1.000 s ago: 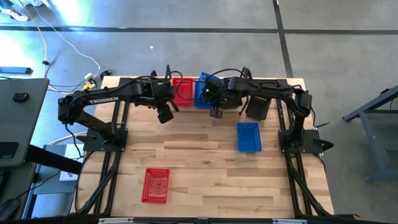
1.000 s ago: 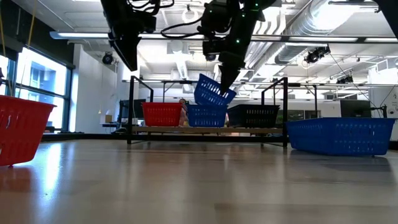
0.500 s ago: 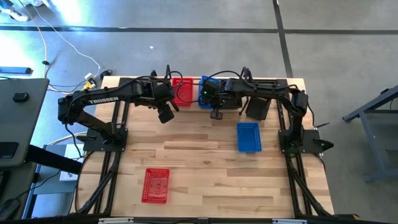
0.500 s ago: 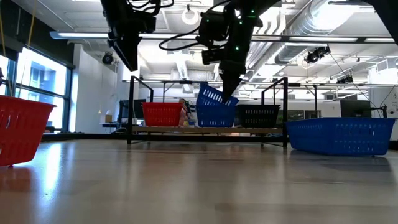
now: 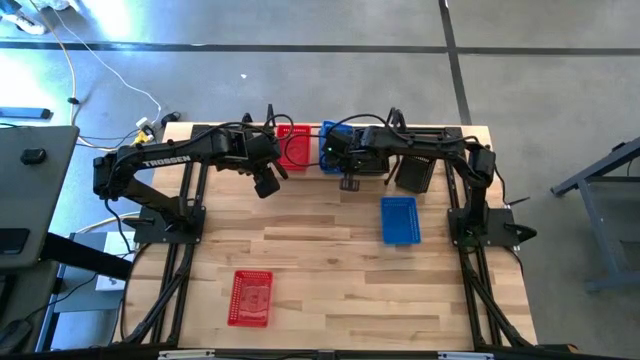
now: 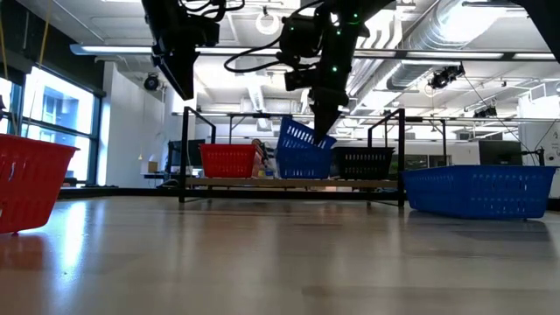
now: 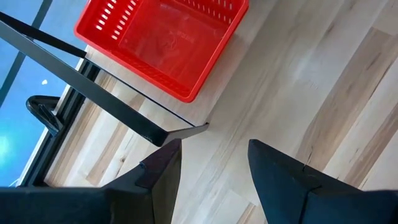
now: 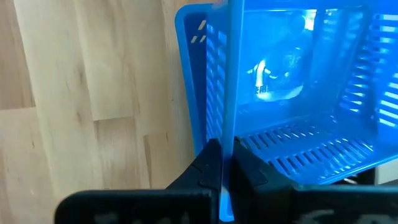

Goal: Stack baskets on shelf by color
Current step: Stack the bottom blue bin on top of the blue bin on the shelf

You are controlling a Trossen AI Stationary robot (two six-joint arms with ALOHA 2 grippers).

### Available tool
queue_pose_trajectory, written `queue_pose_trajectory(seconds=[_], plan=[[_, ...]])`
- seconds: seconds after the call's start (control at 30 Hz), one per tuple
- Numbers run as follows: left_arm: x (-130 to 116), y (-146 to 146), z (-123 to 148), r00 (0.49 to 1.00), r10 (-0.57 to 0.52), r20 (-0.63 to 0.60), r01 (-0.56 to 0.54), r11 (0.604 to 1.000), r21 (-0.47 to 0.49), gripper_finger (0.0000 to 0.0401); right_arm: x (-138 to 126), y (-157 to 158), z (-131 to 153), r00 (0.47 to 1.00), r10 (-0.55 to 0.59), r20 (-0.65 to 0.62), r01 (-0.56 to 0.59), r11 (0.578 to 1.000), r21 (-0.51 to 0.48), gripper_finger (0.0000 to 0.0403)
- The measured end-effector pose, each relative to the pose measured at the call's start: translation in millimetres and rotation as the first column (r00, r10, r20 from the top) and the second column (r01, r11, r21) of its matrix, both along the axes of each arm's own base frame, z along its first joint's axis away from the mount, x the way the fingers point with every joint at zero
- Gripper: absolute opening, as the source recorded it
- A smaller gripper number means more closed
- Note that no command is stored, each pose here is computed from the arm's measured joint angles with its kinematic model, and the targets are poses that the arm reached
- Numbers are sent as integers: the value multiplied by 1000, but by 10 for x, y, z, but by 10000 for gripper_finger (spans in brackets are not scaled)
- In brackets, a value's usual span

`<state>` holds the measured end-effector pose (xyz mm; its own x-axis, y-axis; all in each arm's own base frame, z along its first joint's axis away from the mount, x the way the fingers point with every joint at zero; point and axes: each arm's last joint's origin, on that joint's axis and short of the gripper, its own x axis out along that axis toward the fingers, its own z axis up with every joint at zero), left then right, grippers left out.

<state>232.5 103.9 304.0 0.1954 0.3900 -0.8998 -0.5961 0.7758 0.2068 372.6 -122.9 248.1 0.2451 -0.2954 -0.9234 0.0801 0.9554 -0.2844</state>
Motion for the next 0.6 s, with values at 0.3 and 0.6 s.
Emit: queue_pose_trajectory(seconds=[0.3, 0.6], plan=[[0, 0, 0, 1000, -8, -3, 8, 1000, 2, 174, -3, -8, 2, 1000, 22, -20, -23, 999, -38, 3], [0, 0, 0, 1000, -8, -3, 8, 1000, 2, 174, 59, -17, 24, 998, 26, 57, -24, 999, -30, 81]])
